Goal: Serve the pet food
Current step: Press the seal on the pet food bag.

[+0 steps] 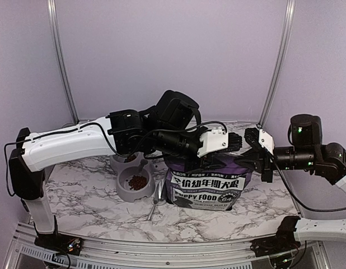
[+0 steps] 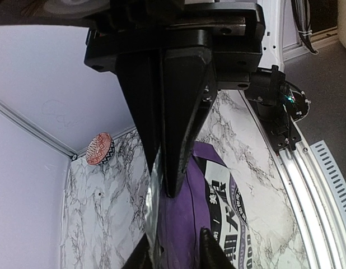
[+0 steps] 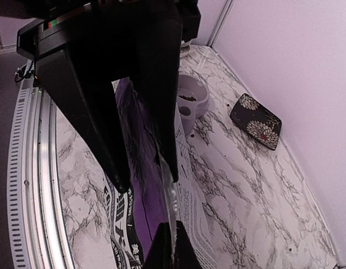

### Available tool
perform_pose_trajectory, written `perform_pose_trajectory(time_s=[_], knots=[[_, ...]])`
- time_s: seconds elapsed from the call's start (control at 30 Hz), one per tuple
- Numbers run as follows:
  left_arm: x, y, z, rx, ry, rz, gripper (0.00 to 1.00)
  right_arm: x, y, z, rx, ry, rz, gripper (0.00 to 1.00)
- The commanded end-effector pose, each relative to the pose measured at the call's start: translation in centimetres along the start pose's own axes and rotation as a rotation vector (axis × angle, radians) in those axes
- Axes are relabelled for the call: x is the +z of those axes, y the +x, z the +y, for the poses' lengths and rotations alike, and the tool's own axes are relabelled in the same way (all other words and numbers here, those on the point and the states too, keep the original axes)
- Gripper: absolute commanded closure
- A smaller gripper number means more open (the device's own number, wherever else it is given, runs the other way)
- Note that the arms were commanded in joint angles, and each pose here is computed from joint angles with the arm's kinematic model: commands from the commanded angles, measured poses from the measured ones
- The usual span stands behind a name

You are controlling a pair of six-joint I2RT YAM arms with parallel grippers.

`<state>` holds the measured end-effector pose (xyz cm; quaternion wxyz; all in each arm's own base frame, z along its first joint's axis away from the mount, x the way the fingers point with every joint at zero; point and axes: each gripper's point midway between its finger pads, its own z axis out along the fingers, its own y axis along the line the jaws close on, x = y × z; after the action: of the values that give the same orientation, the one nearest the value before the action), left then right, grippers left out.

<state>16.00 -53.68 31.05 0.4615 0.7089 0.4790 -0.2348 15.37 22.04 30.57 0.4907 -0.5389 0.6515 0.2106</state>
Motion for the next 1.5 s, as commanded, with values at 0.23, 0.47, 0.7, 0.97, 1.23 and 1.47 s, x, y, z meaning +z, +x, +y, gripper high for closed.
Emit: perform_pose_trajectory(time_s=[0.23,0.47,0.7,0.97,1.23,1.47], knots=[[-2.0,3.9,0.1,0.001,-0.004,0.164,0.83,-1.4,-1.3,-0.7,-0.023,0.052,-0.045,1.00],[-1.9,5.7,0.9,0.030,-0.041,0.256,0.97,-1.6,-1.3,-0.8,-0.024,0.061,-0.048,1.00],[-2.6,6.0,1.1,0.028,-0.037,0.266,1.00,-1.8,-1.2,-0.8,-0.027,0.068,-0.048,1.00],[-3.9,7.2,1.4,0.013,-0.053,0.301,1.00,-1.9,-1.3,-0.9,-0.031,0.076,-0.051,1.00],[-3.9,6.6,1.1,-0.007,-0.032,0.277,1.00,-1.8,-1.4,-0.7,-0.023,0.060,-0.061,1.00],[-3.9,5.7,1.2,-0.031,-0.025,0.246,0.98,-0.3,-1.3,-0.1,-0.020,-0.007,-0.038,0.73]])
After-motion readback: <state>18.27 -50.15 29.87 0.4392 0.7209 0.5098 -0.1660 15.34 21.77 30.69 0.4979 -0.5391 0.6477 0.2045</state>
